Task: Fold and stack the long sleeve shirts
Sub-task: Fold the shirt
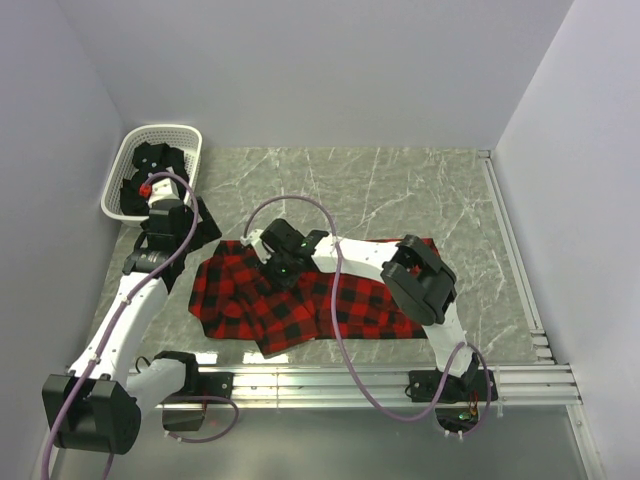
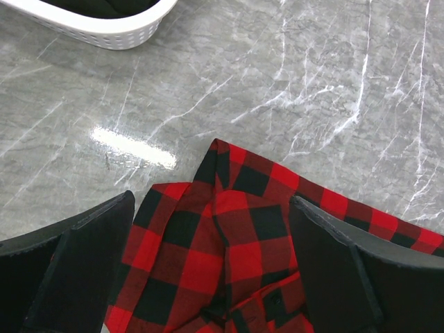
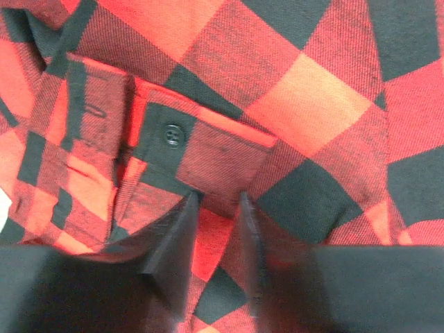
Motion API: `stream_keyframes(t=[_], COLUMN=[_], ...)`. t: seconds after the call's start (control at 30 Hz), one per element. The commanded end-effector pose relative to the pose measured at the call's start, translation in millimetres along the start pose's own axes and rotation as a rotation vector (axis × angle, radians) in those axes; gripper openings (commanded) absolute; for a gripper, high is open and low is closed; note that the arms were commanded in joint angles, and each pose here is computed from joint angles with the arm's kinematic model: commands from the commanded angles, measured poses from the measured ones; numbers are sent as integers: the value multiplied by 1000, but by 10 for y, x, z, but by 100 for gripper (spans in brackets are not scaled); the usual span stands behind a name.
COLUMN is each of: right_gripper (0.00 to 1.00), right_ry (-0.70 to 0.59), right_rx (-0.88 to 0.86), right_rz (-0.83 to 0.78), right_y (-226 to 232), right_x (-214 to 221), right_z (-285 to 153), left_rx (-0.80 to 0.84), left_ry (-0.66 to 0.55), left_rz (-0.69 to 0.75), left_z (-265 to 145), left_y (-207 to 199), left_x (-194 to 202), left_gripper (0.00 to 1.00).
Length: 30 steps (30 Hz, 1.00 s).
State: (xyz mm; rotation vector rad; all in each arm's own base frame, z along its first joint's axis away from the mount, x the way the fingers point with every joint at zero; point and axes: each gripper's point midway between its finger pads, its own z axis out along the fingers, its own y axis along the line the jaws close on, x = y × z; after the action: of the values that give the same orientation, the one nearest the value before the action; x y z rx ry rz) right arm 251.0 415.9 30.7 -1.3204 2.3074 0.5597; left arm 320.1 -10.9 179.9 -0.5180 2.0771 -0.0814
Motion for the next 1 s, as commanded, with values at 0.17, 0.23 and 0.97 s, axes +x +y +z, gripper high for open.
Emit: stream_keyframes(t=[0.17,0.23,0.97], right_gripper=[2,0,31], right_ry=[-77,-88,-126], right_rx=[-8,-10,183], right_rz=[-48,-47,135], right_y=[126,130,-209], right_x=[-310,-342,-374], right_z=[-134,-169,-335], left_rx=[17,17,28], left_ry=[-23,-19,-19], left_rz=[1,2,3], left_z=[-15,-14,-15], left_y=[-58,-55,-75], left_x=[-94,-83,-86], left_gripper=[99,98,98])
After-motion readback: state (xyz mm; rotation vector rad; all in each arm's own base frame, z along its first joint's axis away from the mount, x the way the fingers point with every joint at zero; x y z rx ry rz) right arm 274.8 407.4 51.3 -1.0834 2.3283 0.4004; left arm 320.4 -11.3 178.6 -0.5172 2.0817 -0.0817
